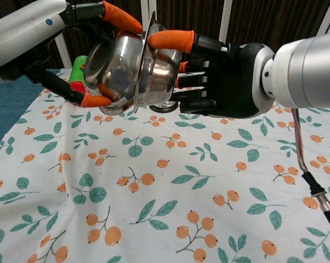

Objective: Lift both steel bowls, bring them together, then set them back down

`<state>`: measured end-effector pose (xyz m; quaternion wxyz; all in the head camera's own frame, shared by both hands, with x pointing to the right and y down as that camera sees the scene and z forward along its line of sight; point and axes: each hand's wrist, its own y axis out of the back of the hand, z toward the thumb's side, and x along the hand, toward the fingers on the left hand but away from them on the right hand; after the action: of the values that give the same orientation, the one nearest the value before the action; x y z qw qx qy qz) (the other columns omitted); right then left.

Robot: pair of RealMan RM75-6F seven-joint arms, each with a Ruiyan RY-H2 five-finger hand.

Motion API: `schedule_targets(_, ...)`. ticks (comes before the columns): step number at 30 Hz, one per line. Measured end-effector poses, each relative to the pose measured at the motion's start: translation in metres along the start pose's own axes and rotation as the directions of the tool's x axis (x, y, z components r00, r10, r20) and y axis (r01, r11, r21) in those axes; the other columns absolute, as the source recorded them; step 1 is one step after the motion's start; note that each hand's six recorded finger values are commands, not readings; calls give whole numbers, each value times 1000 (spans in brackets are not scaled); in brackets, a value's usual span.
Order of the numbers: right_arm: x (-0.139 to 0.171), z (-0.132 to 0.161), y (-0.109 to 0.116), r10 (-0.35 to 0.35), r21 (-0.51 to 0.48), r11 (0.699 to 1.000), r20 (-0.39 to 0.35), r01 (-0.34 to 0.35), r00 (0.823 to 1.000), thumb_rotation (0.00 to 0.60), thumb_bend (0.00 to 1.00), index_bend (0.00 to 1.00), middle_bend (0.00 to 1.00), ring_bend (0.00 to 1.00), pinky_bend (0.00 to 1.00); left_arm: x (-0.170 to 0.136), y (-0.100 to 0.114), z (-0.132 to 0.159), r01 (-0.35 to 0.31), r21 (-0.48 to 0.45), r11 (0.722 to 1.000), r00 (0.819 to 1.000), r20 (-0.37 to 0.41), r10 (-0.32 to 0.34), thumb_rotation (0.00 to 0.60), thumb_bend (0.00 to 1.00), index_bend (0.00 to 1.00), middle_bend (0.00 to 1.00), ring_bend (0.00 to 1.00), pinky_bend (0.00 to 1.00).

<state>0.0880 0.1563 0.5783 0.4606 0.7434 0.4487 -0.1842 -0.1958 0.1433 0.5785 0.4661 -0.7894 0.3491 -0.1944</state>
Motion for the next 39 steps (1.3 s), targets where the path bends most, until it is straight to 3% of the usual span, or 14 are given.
schedule_targets(9, -4, -2, -15, 26, -38, 999, 9, -26, 1000, 600, 339, 1000, 894, 918, 1000, 9, -10, 8, 0, -37, 999, 1000, 19, 0, 600, 600, 633, 696, 543, 761)
schedule_targets(17, -2, 3, -7, 1, -31, 1000, -4, -1, 1000, 600, 339, 1000, 894, 918, 1000, 8, -9, 15, -9, -26, 1000, 999, 44, 11, 600, 601, 633, 697, 544, 761)
schedule_targets(29, 5, 23, 55, -135, 14, 991, -50, 136, 990, 600, 339, 1000, 894, 919, 1000, -2, 19, 19, -43, 12, 999, 997, 61, 42, 600, 605, 634, 702, 548, 768)
schedule_targets(35, 6, 32, 101, -224, 75, 970, -80, 229, 971, 600, 339, 1000, 894, 918, 1000, -6, 31, 15, -36, 25, 999, 999, 40, 35, 600, 606, 634, 702, 548, 768)
schedule_targets(39, 8, 37, 122, -255, 187, 944, -105, 271, 961, 600, 339, 1000, 894, 918, 1000, -8, 32, 10, -10, 28, 1000, 1000, 9, 9, 600, 606, 635, 702, 548, 768)
